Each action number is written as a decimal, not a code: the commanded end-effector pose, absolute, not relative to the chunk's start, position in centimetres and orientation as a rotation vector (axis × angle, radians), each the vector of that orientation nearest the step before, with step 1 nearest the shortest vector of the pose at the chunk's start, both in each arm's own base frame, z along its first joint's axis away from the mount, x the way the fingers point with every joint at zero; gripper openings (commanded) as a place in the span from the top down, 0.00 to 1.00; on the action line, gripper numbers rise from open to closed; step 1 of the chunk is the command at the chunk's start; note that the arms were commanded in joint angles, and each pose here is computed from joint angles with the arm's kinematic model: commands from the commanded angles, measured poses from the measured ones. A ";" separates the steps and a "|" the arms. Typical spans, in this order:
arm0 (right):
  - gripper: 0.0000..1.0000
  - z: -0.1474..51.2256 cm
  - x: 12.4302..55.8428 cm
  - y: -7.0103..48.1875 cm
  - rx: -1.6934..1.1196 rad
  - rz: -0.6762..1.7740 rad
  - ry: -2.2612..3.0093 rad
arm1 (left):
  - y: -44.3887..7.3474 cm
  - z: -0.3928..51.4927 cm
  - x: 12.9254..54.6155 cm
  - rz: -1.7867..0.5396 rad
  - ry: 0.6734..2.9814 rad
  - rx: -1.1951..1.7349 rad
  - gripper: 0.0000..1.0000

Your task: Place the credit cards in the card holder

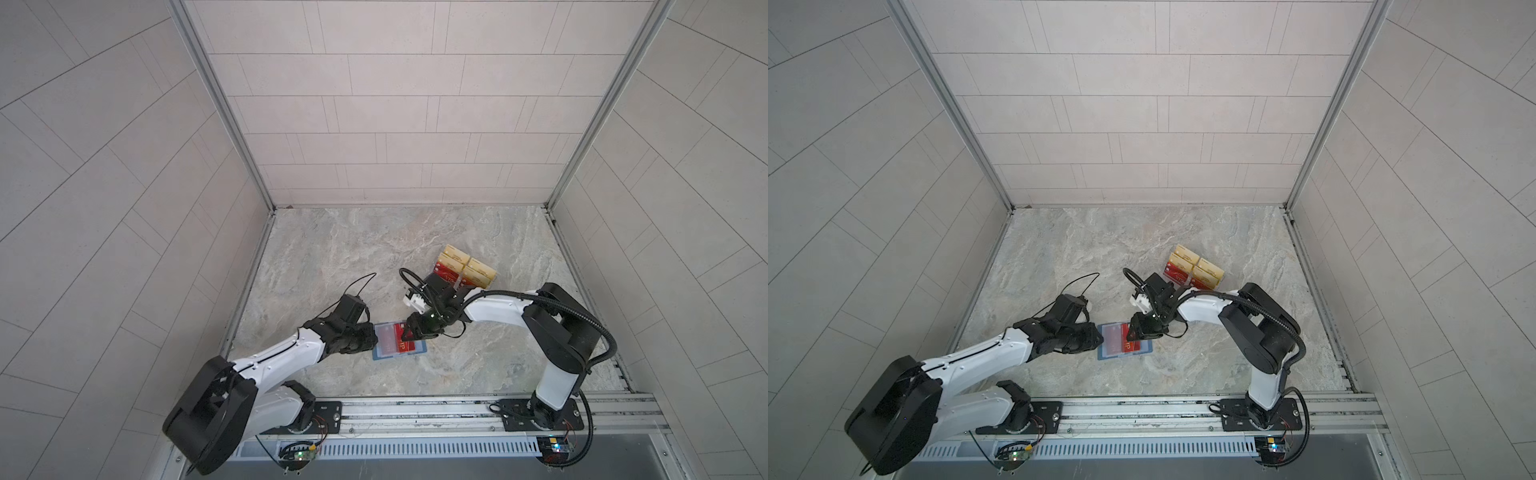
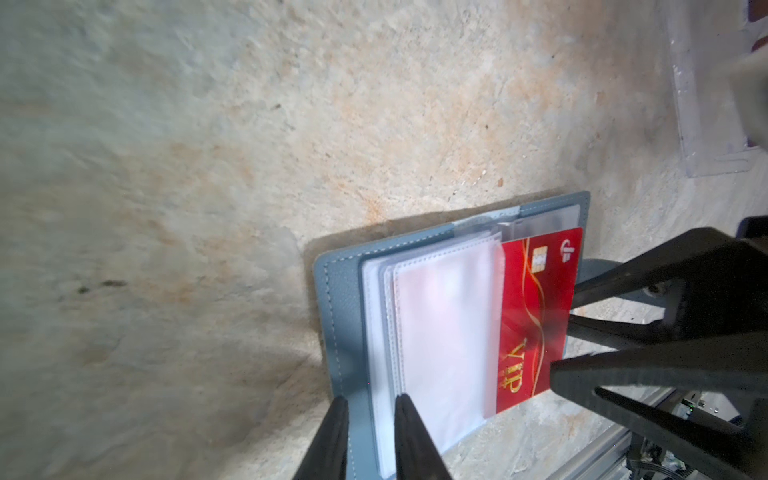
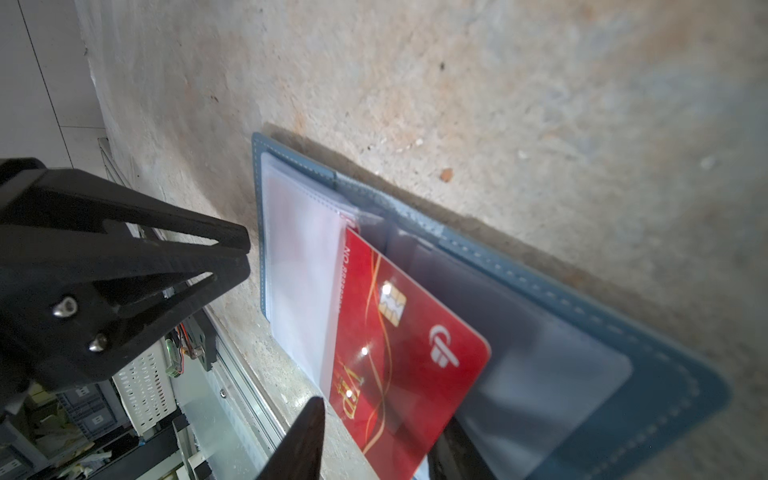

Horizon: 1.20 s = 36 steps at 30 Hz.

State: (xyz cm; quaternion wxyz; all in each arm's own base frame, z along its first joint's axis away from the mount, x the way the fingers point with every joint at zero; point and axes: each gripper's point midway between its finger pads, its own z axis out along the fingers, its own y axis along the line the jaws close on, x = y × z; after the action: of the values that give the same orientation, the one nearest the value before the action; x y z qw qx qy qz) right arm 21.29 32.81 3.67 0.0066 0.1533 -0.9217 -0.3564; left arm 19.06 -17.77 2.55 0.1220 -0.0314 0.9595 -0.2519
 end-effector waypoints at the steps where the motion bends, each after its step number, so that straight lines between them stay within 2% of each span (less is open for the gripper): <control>1: 0.57 2.8 20.8 32.7 0.466 -1.049 -2.882 | -18.0 2.2 19.3 -0.757 2.795 -0.100 0.76; 6: 0.57 2.7 20.8 33.0 0.480 -1.017 -2.886 | -18.2 1.8 19.2 -0.773 2.801 -0.097 0.78; 29: 0.56 3.2 20.6 36.6 0.548 -0.965 -2.888 | -18.0 1.0 18.9 -0.856 2.766 -0.109 0.78; 36: 0.55 3.6 21.3 36.5 0.383 -0.935 -2.990 | -17.9 0.8 18.6 -0.891 2.745 -0.139 0.78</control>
State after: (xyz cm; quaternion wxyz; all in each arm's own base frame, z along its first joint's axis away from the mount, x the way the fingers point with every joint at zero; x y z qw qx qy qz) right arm 20.95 36.46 3.44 0.0118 0.1527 -0.9389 -0.3081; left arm 19.40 -18.49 1.92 0.1351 -0.0381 0.9394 -0.3127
